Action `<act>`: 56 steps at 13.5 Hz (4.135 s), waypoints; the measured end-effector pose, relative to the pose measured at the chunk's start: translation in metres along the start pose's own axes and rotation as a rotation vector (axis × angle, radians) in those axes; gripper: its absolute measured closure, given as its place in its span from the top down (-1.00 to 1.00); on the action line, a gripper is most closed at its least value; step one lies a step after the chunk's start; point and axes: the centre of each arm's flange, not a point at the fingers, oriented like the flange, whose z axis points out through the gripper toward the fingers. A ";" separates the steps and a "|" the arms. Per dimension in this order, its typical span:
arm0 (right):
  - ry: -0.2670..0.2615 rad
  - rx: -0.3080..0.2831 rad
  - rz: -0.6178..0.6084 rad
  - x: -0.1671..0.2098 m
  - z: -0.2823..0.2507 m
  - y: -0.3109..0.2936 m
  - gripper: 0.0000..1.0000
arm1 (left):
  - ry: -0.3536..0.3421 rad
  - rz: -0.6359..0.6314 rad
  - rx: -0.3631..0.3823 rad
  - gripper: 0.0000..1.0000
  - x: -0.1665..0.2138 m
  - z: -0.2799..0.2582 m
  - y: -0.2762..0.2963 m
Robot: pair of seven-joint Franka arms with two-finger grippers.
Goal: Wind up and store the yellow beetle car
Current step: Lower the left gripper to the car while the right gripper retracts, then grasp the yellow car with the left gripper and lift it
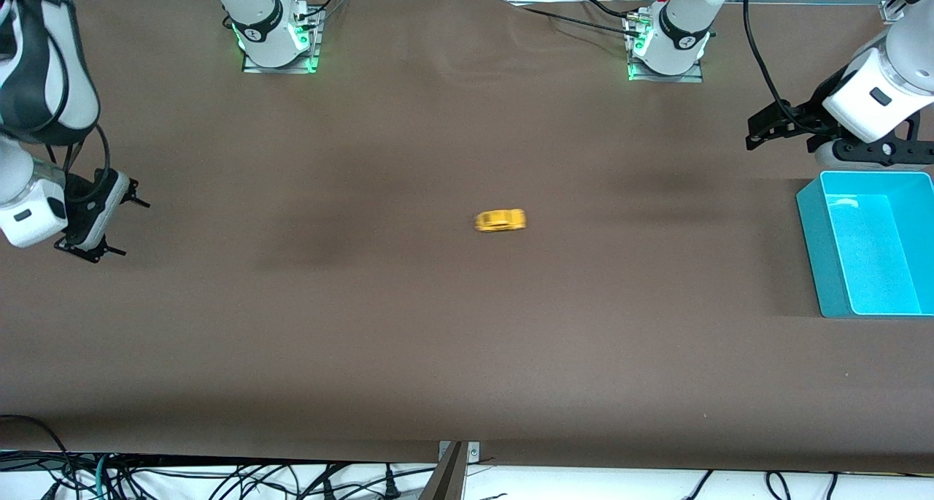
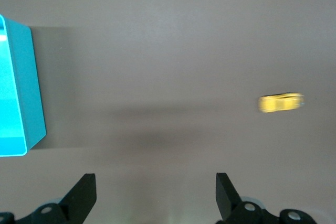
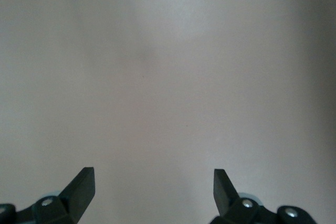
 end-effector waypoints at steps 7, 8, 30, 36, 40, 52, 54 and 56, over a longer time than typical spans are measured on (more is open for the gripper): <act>-0.024 -0.022 0.380 0.035 -0.069 -0.046 1.00 | -0.036 0.031 0.005 1.00 -0.003 0.004 0.009; -0.024 -0.024 0.452 0.038 -0.074 -0.051 1.00 | -0.051 0.065 0.006 1.00 -0.004 0.007 0.014; 0.027 -0.042 0.993 0.051 -0.160 -0.106 1.00 | -0.117 1.179 -0.022 1.00 0.023 0.141 -0.109; 0.032 -0.046 0.992 0.051 -0.163 -0.108 1.00 | -0.101 1.296 -0.031 1.00 0.002 0.229 -0.135; 0.031 -0.045 0.993 0.051 -0.163 -0.108 1.00 | -0.049 1.334 0.005 1.00 -0.024 0.287 -0.161; 0.030 -0.044 0.993 0.051 -0.162 -0.108 1.00 | -0.002 1.454 0.015 1.00 -0.052 0.409 -0.175; 0.030 -0.044 0.993 0.051 -0.162 -0.108 1.00 | -0.003 1.460 0.013 0.89 -0.052 0.410 -0.174; 0.030 -0.044 0.993 0.051 -0.162 -0.108 1.00 | -0.003 1.474 0.011 0.72 -0.052 0.413 -0.173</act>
